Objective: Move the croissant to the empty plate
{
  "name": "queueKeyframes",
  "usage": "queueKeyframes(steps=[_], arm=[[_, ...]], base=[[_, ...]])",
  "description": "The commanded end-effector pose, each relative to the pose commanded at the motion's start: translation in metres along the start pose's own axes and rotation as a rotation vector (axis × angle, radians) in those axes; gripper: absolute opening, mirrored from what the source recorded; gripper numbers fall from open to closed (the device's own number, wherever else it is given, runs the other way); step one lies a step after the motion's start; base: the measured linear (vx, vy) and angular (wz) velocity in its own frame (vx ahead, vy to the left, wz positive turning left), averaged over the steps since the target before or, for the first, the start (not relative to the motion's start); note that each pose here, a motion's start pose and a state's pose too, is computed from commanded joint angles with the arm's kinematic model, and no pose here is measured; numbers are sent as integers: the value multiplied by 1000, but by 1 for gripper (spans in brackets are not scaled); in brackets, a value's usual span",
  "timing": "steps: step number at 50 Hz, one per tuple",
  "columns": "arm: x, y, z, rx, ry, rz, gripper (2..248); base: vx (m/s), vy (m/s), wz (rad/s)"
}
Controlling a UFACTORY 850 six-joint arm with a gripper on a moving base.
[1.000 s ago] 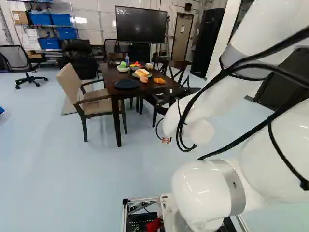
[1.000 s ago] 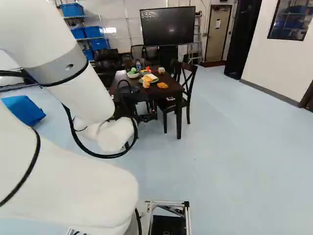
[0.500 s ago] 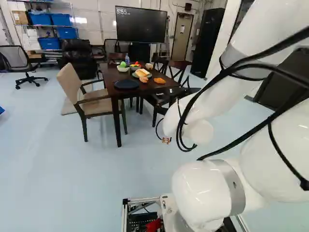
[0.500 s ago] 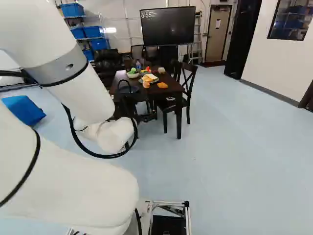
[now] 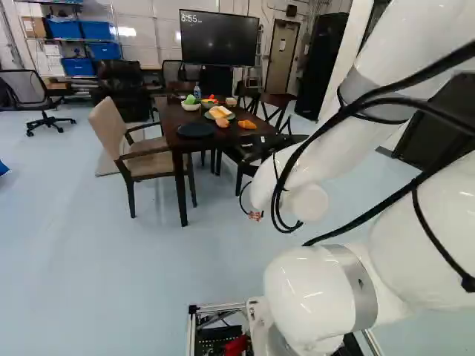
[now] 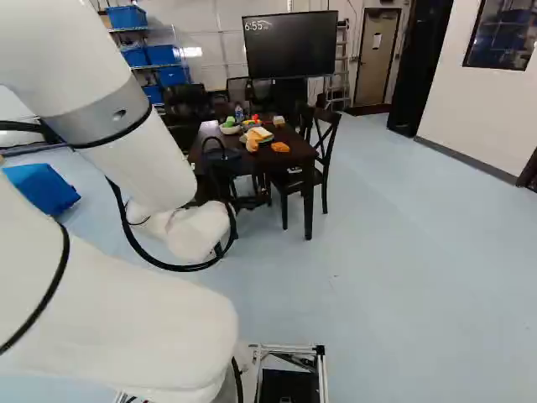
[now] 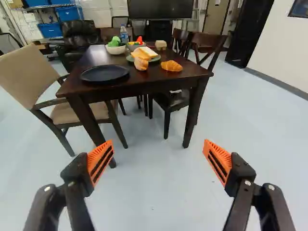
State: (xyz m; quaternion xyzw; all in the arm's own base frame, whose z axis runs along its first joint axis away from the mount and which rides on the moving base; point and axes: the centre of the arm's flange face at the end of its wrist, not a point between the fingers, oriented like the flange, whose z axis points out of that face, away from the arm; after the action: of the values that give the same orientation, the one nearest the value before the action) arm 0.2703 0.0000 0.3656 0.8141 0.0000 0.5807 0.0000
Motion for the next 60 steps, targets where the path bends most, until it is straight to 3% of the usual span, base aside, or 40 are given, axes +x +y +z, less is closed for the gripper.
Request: queueKeyframes(steps=[60], arm=[[0, 0, 0, 0, 0, 0, 247]], base=[[193, -120, 22]])
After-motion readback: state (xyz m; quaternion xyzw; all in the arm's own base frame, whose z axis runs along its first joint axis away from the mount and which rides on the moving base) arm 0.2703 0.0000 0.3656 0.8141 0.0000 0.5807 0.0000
